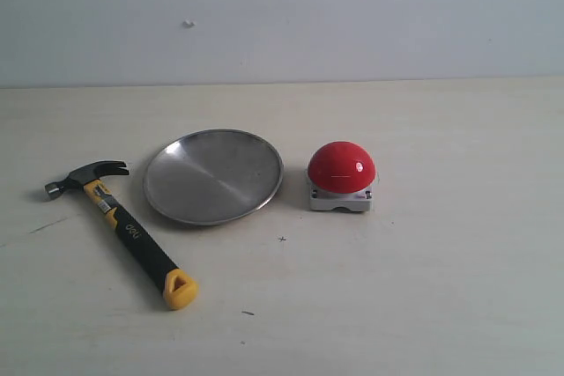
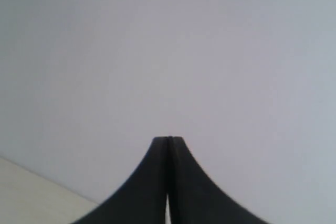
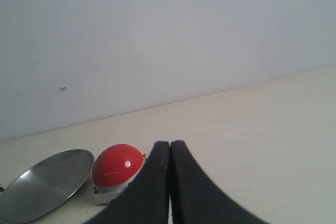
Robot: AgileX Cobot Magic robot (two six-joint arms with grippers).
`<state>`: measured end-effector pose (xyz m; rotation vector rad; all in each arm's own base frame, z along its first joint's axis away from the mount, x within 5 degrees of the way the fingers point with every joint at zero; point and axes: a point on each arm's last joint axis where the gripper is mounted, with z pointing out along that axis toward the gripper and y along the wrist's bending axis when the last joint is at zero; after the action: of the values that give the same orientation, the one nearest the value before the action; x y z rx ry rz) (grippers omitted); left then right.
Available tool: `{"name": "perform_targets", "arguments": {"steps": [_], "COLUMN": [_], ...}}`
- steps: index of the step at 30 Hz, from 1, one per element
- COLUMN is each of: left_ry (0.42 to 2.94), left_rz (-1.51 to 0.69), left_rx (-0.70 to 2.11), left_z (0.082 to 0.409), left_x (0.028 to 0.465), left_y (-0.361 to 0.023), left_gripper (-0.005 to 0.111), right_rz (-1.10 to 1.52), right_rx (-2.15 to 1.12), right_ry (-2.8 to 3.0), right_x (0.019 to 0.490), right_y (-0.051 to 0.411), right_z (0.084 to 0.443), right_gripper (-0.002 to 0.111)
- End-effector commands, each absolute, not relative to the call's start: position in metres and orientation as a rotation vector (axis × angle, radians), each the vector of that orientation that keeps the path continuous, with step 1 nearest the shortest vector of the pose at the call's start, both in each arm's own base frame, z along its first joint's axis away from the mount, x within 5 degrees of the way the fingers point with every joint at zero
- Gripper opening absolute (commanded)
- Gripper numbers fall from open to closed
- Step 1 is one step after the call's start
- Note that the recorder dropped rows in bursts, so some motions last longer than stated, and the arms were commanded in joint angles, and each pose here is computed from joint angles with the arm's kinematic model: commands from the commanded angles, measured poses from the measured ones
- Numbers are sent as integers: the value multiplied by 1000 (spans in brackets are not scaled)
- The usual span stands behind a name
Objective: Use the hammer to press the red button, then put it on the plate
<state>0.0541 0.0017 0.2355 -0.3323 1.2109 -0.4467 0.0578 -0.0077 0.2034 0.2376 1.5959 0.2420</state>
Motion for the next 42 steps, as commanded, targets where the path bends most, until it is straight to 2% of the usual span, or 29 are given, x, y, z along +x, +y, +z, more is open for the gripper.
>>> {"name": "perform_targets", "arguments": {"steps": [1, 3, 6, 22, 32, 36, 42], "left_ry": [1155, 1166, 1226, 1539, 1913, 2143, 2310], "left_rz": [-589, -678, -702, -618, -536, -464, -403], "left_rx": [-477, -622, -711, -836, -641, -590, -537], "left_z": [237, 233, 226, 201, 255, 249, 231], "left_x": [54, 58, 66, 92, 133, 154, 166], "left_y": [5, 9, 10, 7, -9, -13, -14], "left_gripper": [0, 0, 0, 0, 0, 0, 0], "right_rz": [230, 230, 230, 230, 230, 230, 230], "right_rx": [221, 221, 221, 221, 221, 221, 221], "right_ry": [1586, 1586, 1586, 1586, 1586, 1586, 1586], "right_x": [57, 57, 57, 57, 57, 57, 57], "right_y": [-8, -8, -8, -8, -8, -8, -8], "right_z": [204, 204, 204, 204, 204, 204, 204], "right_gripper": [0, 0, 0, 0, 0, 0, 0]}}
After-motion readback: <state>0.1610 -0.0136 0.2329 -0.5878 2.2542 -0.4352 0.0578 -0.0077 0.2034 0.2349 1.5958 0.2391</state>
